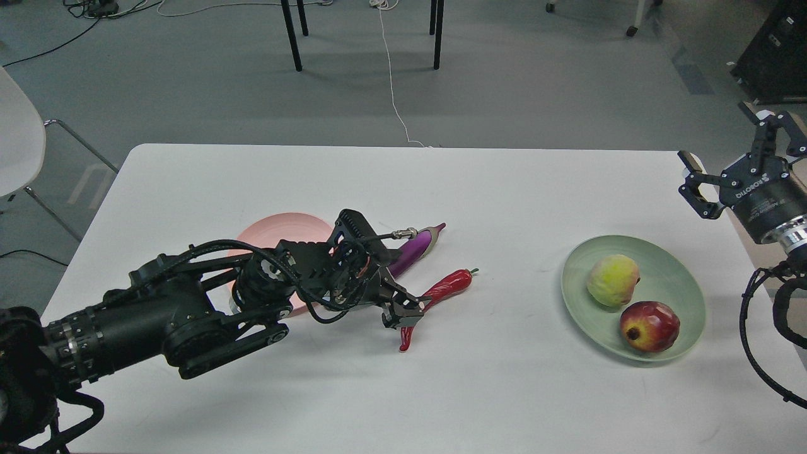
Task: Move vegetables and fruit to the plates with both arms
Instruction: 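Grasp the purple eggplant with the left hand, then lift the eggplant and lay it on the pink plate, then move the left hand to the red chili pepper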
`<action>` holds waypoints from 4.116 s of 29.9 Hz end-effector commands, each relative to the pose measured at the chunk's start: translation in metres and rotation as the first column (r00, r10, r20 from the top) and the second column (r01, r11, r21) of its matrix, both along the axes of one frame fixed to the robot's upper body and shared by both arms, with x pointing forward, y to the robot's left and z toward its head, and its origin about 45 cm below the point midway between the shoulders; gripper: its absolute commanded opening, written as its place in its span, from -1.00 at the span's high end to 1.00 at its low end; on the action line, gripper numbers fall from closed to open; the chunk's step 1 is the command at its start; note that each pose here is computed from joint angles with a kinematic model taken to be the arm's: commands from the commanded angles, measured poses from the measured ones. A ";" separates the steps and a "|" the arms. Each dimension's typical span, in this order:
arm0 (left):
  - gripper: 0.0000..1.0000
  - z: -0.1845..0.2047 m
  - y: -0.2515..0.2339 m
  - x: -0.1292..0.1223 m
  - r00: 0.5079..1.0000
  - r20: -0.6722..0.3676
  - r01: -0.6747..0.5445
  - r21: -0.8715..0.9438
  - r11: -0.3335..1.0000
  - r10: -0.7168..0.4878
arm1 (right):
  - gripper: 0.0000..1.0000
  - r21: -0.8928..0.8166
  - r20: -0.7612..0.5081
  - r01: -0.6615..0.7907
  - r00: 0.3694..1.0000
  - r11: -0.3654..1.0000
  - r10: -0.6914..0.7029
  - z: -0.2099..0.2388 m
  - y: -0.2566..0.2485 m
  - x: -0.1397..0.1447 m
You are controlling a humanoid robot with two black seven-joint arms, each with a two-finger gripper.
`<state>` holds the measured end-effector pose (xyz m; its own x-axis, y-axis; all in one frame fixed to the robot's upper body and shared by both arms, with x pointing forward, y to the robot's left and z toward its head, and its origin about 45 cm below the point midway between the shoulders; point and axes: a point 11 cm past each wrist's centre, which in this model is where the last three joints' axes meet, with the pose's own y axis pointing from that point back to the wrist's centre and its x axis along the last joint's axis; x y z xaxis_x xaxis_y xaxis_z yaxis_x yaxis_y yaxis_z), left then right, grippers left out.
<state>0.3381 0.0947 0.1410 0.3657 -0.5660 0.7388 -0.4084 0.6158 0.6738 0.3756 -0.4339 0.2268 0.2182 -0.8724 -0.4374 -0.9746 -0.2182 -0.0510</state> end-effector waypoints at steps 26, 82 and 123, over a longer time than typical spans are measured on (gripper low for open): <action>-0.31 -0.006 0.006 0.019 0.997 0.036 -0.074 0.054 0.996 0.072 | -0.97 0.009 0.011 -0.023 1.000 1.000 0.023 0.003 0.010 0.004; 0.53 0.048 0.162 0.026 0.966 0.104 -0.253 0.187 0.949 0.237 | -0.96 0.011 0.054 -0.027 0.998 1.000 0.026 0.019 0.011 0.012; -0.79 0.018 -0.059 -0.005 0.996 0.068 0.066 -0.043 0.997 -0.063 | -0.97 -0.111 -0.014 0.125 0.992 0.986 -0.127 0.016 -0.072 -0.037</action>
